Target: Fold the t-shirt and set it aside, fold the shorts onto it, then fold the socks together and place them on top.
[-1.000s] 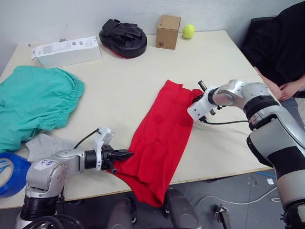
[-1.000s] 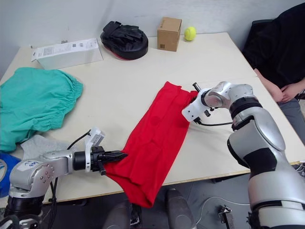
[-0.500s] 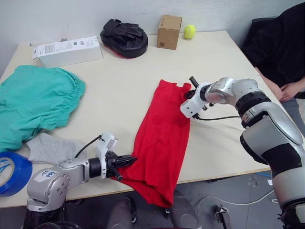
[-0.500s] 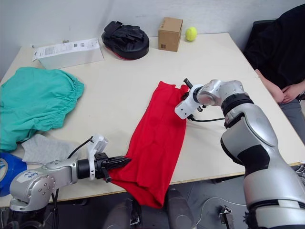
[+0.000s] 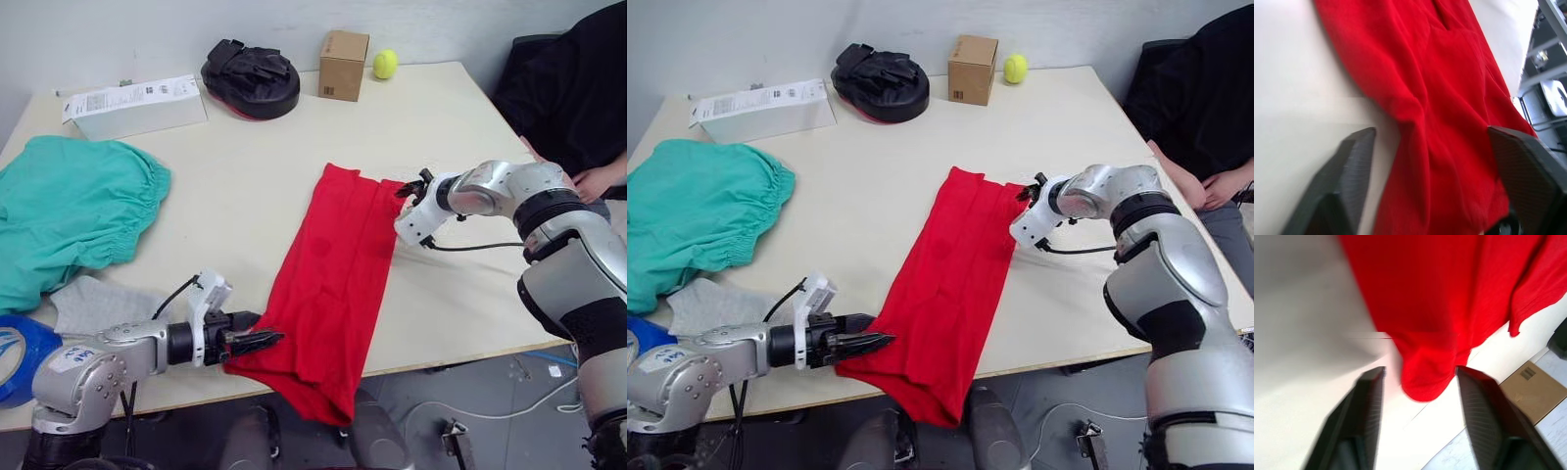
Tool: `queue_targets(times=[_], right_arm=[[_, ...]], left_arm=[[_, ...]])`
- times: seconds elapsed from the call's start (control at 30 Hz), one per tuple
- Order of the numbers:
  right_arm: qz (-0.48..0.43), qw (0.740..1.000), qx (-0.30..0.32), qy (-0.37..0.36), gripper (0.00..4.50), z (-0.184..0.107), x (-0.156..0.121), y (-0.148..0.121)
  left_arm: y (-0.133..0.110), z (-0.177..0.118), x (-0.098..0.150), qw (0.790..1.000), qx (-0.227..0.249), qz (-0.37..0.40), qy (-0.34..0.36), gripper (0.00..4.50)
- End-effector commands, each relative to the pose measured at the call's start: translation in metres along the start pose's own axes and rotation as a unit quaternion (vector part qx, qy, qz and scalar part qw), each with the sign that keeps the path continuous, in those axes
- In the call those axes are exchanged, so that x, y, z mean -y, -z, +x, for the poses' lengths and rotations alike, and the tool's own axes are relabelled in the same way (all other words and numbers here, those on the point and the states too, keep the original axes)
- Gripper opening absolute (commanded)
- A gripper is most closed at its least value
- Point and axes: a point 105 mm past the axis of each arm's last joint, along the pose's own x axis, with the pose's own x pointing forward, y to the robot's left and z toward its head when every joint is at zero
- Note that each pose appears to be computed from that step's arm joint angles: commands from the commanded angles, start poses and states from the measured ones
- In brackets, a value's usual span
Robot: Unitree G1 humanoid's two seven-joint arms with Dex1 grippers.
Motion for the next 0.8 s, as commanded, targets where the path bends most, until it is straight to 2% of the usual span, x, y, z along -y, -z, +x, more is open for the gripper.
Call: queue_targets(times=[0.03,0.13,0.23,0.37,0.6,0.8], right_arm=[[0.023,0.999,0.017,0.034,3.56,-0.016,0.01,0.006],[0.033,0.997,0.046,0.047,4.45,-0.03,0.009,0.006],[0.039,0.993,0.09,0.062,4.45,-0.045,0.004,-0.001],[0.033,0.986,0.153,0.058,4.45,-0.063,-0.021,-0.02],[0.035,0.955,0.284,0.074,4.45,-0.099,-0.054,-0.084],[0.068,0.933,0.342,0.084,4.45,-0.112,-0.064,-0.128]], left_arm=[[-0.004,-0.016,0.002,1.0,-0.005,0.001,0.019,4.5],[-0.016,-0.033,-0.002,1.0,-0.01,0.0,0.028,4.5],[-0.034,-0.048,-0.008,0.999,-0.012,0.0,0.043,4.5],[-0.068,-0.053,-0.024,0.999,-0.003,0.001,0.044,4.5],[-0.118,-0.02,-0.053,0.999,-0.009,0.018,0.049,4.5],[-0.143,0.012,-0.064,0.998,-0.014,0.03,0.061,4.5]])
